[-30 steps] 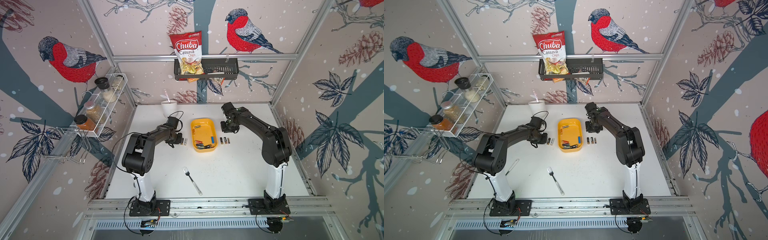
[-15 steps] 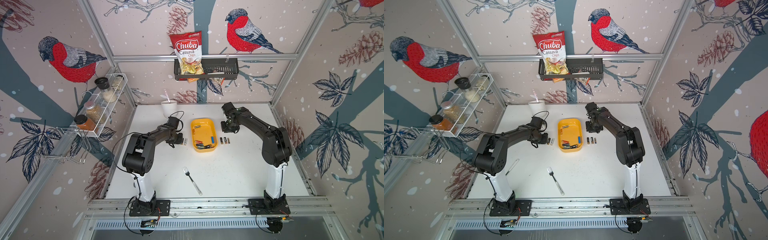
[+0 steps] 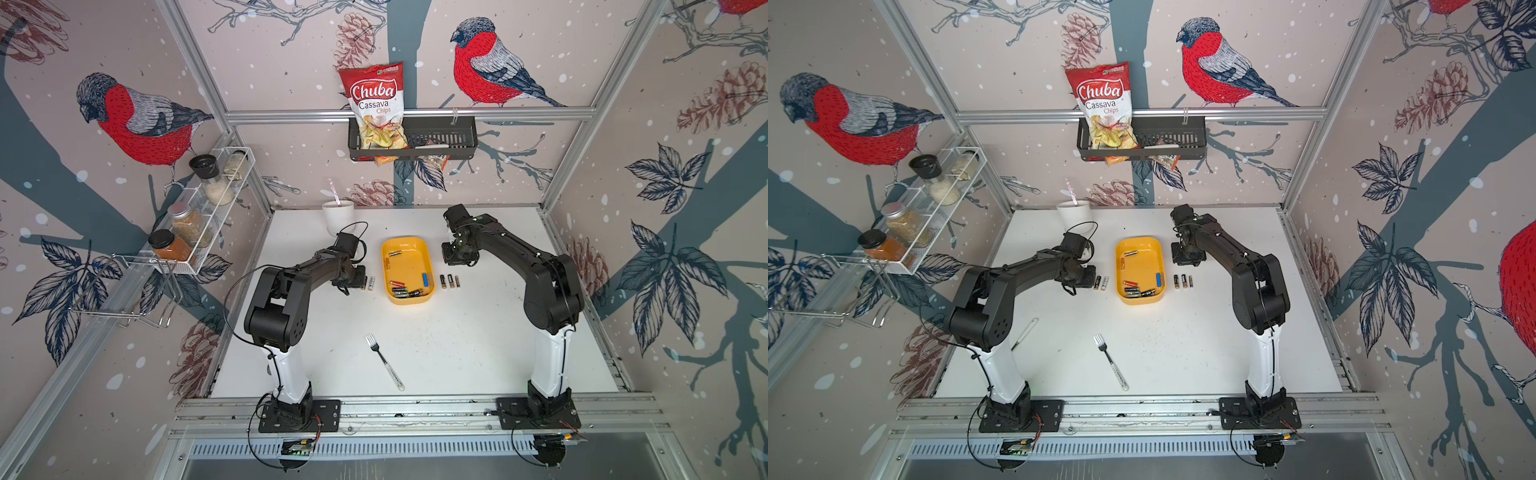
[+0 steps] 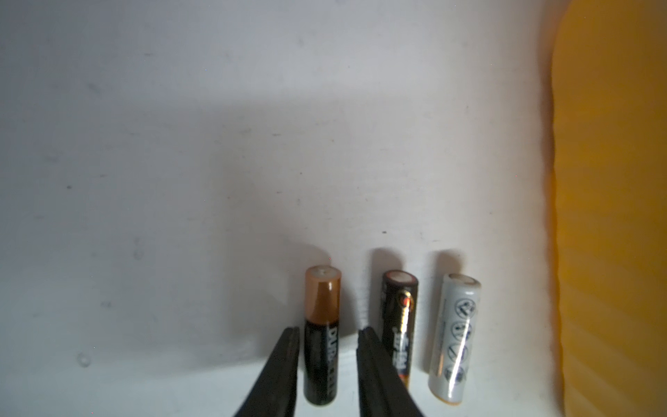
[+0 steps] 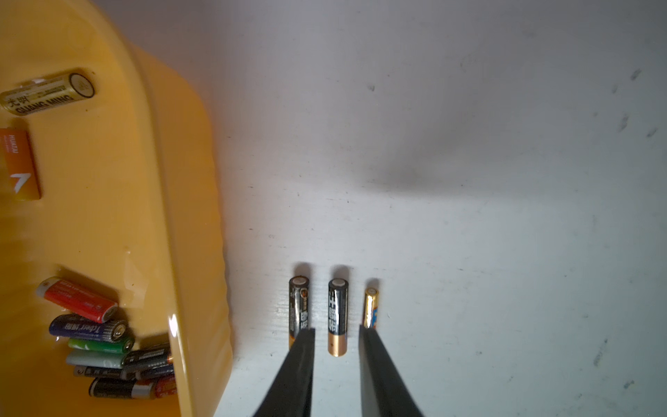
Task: Take the batteries out of the storage box
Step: Place the battery at the center of the board.
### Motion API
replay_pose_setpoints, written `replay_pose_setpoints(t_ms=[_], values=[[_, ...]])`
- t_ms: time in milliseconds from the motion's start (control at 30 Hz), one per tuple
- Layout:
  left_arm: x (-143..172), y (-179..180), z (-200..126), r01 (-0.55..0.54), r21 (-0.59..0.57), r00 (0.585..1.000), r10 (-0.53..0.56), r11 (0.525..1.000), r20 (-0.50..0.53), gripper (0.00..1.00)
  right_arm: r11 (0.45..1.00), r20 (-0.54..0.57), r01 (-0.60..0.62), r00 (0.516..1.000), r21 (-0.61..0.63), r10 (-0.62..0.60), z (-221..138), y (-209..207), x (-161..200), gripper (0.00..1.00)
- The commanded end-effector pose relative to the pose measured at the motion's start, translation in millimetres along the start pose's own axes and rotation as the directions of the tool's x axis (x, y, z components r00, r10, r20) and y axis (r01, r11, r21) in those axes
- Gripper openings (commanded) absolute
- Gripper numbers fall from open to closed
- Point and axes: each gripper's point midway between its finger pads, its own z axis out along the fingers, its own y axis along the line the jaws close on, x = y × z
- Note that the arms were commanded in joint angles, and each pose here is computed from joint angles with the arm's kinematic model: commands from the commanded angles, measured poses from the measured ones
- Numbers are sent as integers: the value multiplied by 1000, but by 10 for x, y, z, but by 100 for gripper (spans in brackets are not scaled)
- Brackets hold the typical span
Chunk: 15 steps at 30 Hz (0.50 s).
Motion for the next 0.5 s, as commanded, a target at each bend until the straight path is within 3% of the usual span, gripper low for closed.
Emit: replay_pose_setpoints(t_ms=[0,467], values=[[-22,-15,-62,10,-1,1000,-10,1000,4,33,1000,10,-3,1000,0,3,-35,2,-30,28],[-157,-26,-258,16,-4,999,-16,1000,50,34,999,60,38,997,36,-40,-306,165,-200,28]])
